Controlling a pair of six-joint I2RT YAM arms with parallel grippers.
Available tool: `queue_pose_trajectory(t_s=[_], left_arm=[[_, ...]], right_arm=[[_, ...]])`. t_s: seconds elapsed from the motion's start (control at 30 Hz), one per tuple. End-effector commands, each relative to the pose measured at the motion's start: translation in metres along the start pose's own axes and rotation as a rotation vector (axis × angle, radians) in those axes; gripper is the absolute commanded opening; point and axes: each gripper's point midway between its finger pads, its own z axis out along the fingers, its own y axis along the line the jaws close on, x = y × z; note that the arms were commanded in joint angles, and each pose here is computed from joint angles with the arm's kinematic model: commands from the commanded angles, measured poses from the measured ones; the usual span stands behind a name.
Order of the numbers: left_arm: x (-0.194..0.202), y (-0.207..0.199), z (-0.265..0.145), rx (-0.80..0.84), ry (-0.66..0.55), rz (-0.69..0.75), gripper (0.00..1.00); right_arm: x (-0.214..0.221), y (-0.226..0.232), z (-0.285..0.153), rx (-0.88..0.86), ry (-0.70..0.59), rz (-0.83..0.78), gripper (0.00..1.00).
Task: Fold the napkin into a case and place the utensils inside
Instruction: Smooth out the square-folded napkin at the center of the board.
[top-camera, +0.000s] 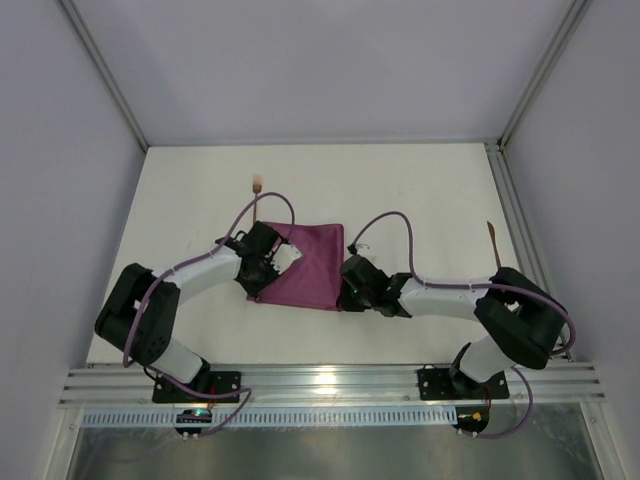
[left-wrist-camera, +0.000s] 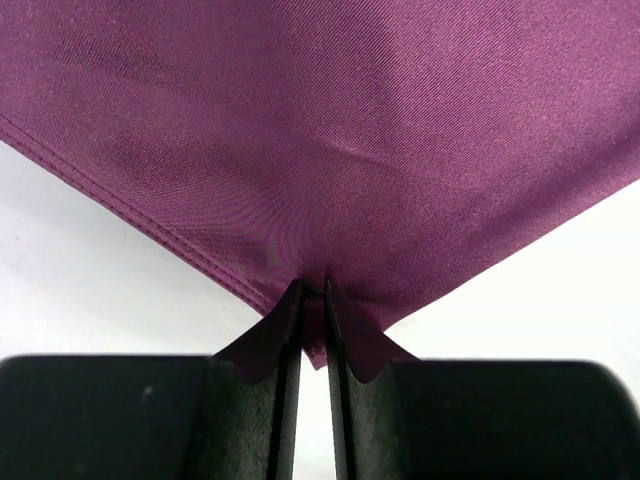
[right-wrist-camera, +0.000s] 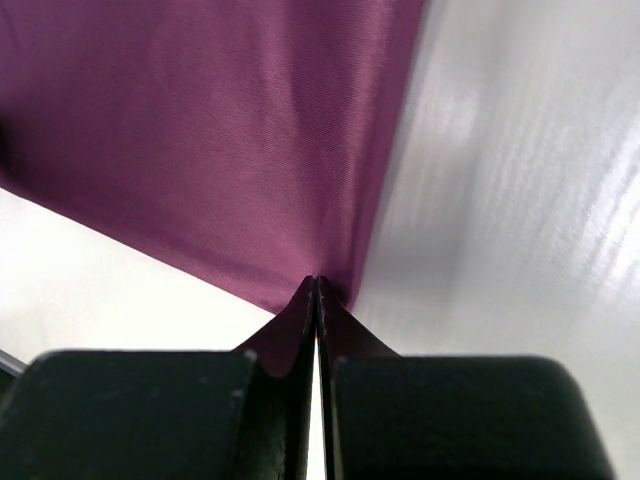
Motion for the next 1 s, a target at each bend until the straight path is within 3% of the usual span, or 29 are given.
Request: queue_pose_trajectory(t_s=[0.0, 0.13, 0.27, 0.47, 0.63, 0.77, 0.97], left_arm=[[0.024, 0.007, -0.004, -0.042, 0.067, 0.030, 0.16], [0.020, 0.009, -0.004, -0.050, 0.048, 0.037, 0.16], [0.016, 0.007, -0.002, -0.040, 0.034, 0.023, 0.17], [0.012, 0.008, -0.004, -0.050, 0.017, 0.017, 0.17], [0.015, 0.008, -0.004, -0.052, 0.024, 0.020, 0.17], [0.021, 0.012, -0.001, -0.074, 0.052, 0.031, 0.16], [0.032, 0.013, 0.008, -0.078, 0.097, 0.047, 0.13]], right_arm=[[0.007, -0.024, -0.015, 0.091, 0.030, -0.038, 0.03], [-0.020, 0.012, -0.027, -0.055, 0.000, -0.080, 0.03], [-0.076, 0.042, -0.036, -0.199, -0.119, -0.066, 0.03], [-0.115, 0.041, 0.001, -0.259, -0.133, 0.002, 0.03], [-0.123, 0.010, 0.055, -0.220, -0.063, 0.148, 0.03], [-0.140, -0.019, 0.074, -0.153, -0.083, 0.269, 0.03], [-0.143, -0.033, 0.083, -0.107, -0.101, 0.324, 0.03]])
